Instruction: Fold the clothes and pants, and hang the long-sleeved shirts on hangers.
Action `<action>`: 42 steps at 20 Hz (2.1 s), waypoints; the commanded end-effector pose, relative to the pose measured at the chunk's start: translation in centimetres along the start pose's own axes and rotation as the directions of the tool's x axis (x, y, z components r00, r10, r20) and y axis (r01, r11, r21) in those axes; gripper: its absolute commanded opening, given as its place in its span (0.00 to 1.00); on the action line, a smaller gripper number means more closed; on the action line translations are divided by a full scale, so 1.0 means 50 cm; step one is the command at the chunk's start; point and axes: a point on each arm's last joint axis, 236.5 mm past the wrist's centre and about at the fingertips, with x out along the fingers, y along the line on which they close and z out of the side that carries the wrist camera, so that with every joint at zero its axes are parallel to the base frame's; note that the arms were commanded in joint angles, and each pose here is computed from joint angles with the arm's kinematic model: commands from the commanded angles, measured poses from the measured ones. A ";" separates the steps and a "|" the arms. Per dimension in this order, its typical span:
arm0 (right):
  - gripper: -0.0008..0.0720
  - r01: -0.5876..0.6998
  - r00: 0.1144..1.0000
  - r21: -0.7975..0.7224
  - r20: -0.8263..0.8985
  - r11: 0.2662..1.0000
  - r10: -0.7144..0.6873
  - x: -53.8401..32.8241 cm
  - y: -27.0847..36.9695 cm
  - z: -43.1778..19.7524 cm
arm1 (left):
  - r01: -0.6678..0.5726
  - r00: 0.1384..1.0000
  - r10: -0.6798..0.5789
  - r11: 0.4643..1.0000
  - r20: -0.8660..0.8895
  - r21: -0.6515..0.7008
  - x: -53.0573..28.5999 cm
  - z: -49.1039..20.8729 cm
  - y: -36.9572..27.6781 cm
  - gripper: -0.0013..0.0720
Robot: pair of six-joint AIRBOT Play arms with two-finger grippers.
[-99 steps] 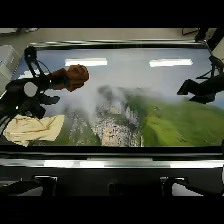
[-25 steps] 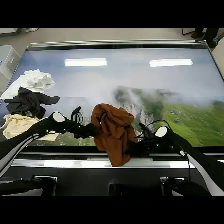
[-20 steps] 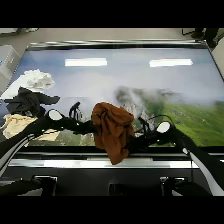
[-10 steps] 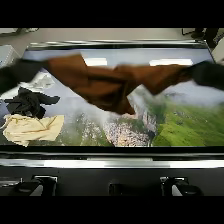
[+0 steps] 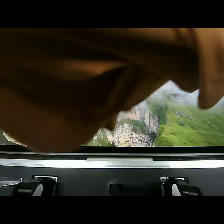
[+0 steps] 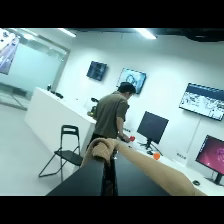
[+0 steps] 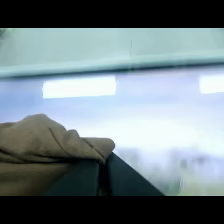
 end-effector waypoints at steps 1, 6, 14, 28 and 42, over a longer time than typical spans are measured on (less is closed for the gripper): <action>0.07 0.094 0.856 0.129 -0.518 0.987 -0.014 0.047 -0.046 -0.254 | -0.075 0.995 0.075 0.997 -0.073 0.006 0.032 -0.067 0.076 0.05; 0.08 0.216 0.462 0.212 -0.882 0.953 0.092 0.126 -0.103 -0.672 | -0.256 0.859 0.188 0.963 -0.476 -0.082 0.102 -0.455 0.303 0.05; 0.08 0.359 0.674 0.307 -0.739 0.881 -0.018 0.370 -0.215 -0.766 | -0.467 0.479 0.118 0.873 -0.870 -0.138 0.029 -0.981 0.395 0.05; 0.94 0.400 0.537 0.470 -0.816 0.787 0.214 0.314 -0.293 -0.660 | -0.744 -0.124 -0.052 0.666 -0.991 0.058 -0.371 -0.892 0.520 0.98; 0.98 0.353 0.466 0.645 -0.749 0.678 0.470 0.300 -0.144 -0.867 | -0.830 -0.145 -0.129 0.556 -0.981 0.049 -0.501 -1.119 0.378 0.53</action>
